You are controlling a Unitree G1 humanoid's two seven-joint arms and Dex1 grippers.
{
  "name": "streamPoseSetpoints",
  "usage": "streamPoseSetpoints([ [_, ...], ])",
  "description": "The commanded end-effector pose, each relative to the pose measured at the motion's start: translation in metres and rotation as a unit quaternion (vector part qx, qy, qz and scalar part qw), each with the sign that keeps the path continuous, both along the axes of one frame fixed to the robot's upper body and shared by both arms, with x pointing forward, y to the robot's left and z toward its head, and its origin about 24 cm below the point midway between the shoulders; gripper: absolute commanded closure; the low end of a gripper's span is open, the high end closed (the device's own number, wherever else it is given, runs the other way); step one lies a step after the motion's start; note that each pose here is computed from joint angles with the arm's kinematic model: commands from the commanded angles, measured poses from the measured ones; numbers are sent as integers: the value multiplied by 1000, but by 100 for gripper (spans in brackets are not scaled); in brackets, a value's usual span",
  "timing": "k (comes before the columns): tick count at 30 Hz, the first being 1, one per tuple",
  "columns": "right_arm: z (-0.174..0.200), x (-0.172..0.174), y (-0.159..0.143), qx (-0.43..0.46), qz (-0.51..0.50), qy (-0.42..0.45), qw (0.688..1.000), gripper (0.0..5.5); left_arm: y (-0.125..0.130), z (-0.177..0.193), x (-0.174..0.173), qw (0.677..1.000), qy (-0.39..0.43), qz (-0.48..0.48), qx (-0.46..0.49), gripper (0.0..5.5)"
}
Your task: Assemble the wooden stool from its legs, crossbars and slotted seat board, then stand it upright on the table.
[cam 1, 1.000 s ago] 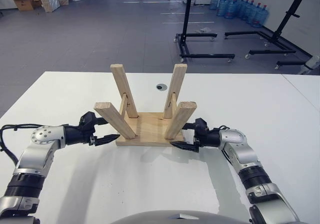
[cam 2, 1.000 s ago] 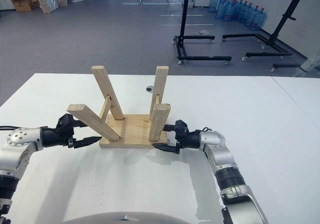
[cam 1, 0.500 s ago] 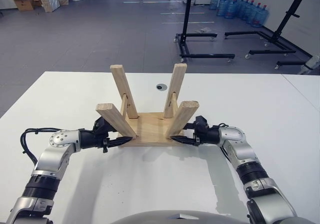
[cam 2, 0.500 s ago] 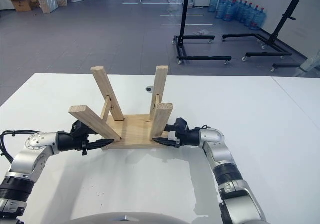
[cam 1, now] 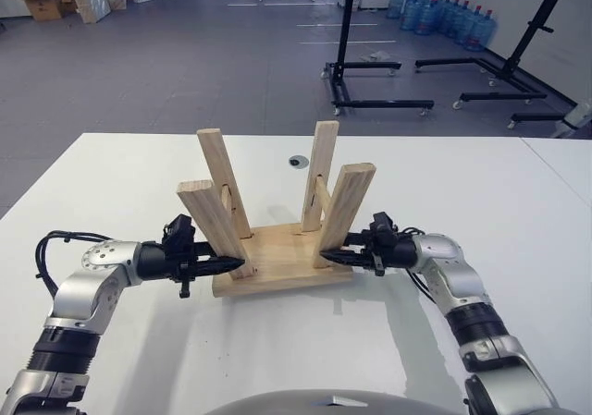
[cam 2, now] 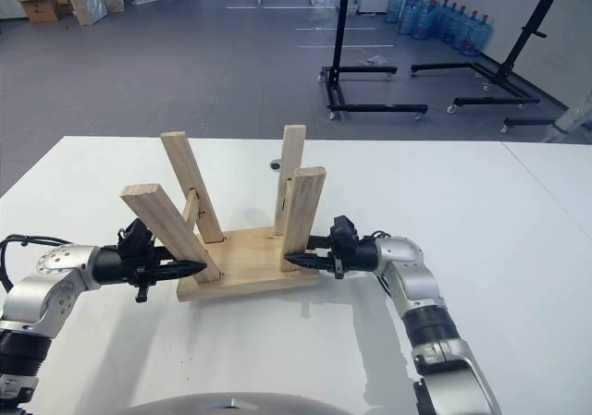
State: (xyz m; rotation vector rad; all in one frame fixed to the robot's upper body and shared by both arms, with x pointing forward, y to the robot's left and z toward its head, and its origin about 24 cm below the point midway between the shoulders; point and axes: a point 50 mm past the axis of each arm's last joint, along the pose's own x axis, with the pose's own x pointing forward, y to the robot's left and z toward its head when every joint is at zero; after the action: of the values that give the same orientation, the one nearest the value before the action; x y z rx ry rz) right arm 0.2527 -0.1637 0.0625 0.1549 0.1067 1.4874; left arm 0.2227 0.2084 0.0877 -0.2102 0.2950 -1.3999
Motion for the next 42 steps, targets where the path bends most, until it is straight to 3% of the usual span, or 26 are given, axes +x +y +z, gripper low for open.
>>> streamPoseSetpoints([
  [1,-8,-50,-2,-9,52,189,980,429,-26,-2,-42,977,166,-79,-107,427],
  [7,10,-88,-16,-55,112,399,908,447,-27,-3,-74,939,306,-65,-145,427],
  [13,18,-70,-22,-72,105,491,862,447,-29,-8,-69,915,376,-20,-142,427],
  [14,17,-65,-21,-80,97,497,859,447,-28,-10,-60,918,374,5,-136,393],
  [18,3,-31,-19,-112,15,492,863,447,-20,-11,-27,925,352,80,-121,342],
  [19,3,-25,-18,-113,7,489,865,405,-18,-10,-25,925,349,87,-121,328],
  [24,19,-4,-22,-81,-9,497,864,310,-6,4,-31,932,332,88,-118,259],
  [32,37,-17,-44,-6,6,517,856,162,10,28,-29,950,267,101,-129,140],
  [36,41,-17,-49,27,-13,489,872,89,24,31,-24,955,234,139,-116,79],
  [37,43,-15,-54,39,-38,468,882,67,29,33,-24,959,215,151,-102,60],
  [40,37,-20,-85,38,-160,383,909,67,49,31,-35,976,87,201,13,60],
  [42,27,-36,-109,4,-243,307,920,67,63,17,-53,969,19,189,158,60],
])
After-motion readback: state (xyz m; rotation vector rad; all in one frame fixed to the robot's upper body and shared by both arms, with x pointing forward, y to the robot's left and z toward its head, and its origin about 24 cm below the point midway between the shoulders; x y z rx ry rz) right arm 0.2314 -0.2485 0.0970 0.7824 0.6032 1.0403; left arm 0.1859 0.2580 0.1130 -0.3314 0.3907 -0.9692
